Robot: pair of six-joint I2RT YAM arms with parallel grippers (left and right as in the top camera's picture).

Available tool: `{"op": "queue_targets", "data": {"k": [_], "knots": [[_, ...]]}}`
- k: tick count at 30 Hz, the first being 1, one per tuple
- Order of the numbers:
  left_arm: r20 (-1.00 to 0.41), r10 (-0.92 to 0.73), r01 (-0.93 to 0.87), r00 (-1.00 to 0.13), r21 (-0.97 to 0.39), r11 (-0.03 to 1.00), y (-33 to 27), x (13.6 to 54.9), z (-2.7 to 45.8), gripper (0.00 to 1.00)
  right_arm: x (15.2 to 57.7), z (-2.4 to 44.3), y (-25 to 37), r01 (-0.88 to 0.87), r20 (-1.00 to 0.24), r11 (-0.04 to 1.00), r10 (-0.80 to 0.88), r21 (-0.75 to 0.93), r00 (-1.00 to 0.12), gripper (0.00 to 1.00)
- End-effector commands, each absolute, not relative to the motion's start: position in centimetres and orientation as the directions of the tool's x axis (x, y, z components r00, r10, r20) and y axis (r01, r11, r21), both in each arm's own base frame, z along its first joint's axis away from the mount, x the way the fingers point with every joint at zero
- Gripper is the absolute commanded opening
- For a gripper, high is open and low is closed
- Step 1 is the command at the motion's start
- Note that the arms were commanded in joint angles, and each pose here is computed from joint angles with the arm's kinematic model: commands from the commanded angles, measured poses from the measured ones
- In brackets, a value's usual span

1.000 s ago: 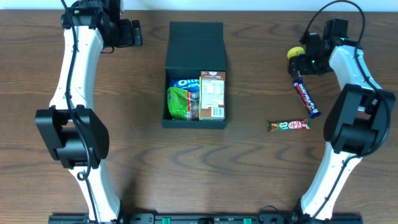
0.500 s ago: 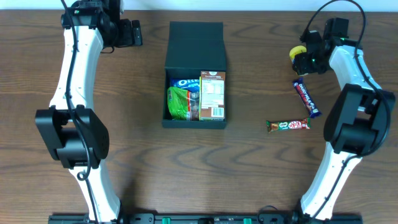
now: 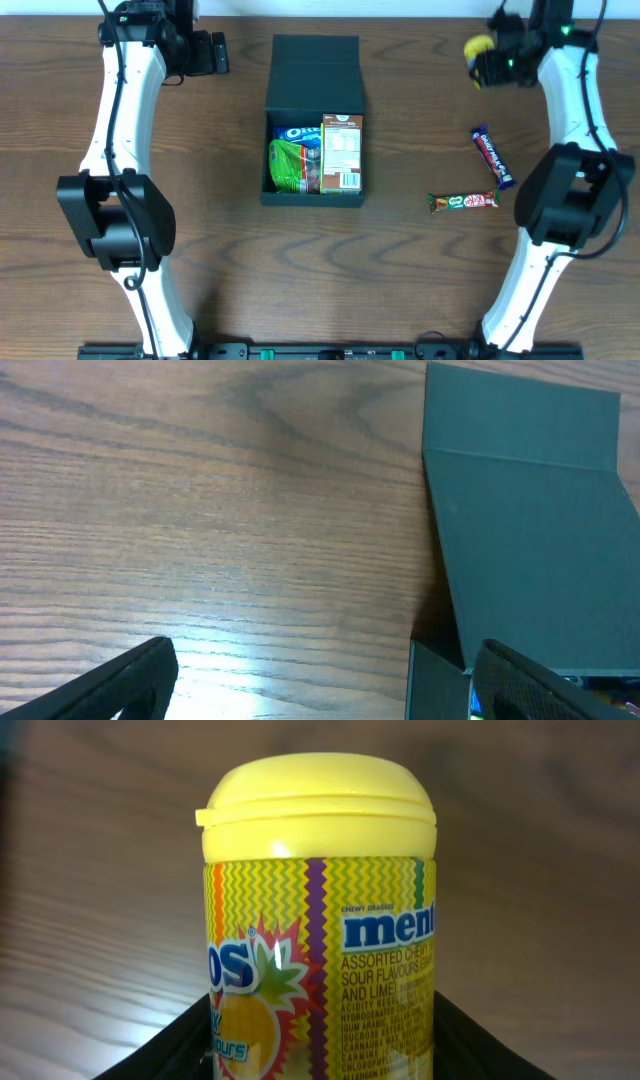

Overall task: Pack container
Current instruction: 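Carry the Mentos bottle with the right gripper into the box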

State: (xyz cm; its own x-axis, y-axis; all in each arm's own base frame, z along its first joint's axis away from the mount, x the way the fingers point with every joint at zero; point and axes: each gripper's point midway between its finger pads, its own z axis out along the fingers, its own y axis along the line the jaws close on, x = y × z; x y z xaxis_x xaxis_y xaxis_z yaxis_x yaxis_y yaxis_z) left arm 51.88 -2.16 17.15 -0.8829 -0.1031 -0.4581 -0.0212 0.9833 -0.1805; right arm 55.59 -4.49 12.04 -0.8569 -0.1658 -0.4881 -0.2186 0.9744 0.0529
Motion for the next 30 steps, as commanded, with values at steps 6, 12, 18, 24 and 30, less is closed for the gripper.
{"op": "queue_targets", "data": {"k": [6,12,18,24,30], "knots": [[-0.452,-0.104,-0.029,-0.886,-0.170,0.985,-1.8,51.7,16.9,0.95,54.0,19.9,9.0,-0.457,-0.560,0.886,-0.339,0.079,-0.756,0.01],[-0.457,-0.096,-0.045,-0.884,-0.121,0.992,-0.9,51.7,16.8,0.96,49.3,19.6,19.3,-0.601,-0.512,0.774,-0.441,0.200,-0.737,0.01],[-0.465,-0.098,-0.067,-0.880,-0.083,0.994,-0.1,51.9,16.8,0.96,44.8,19.0,25.5,-0.586,-0.421,0.758,-0.450,0.287,-0.788,0.01],[-0.474,-0.108,-0.079,-0.874,-0.081,0.994,0.6,52.1,16.9,0.96,41.2,18.5,28.9,-0.498,-0.313,0.789,-0.401,0.359,-0.861,0.01],[-0.474,-0.121,-0.092,-0.872,-0.083,0.992,1.2,52.1,17.0,0.95,38.5,16.8,30.1,-0.350,-0.170,0.856,-0.308,0.380,-0.936,0.01]]}}
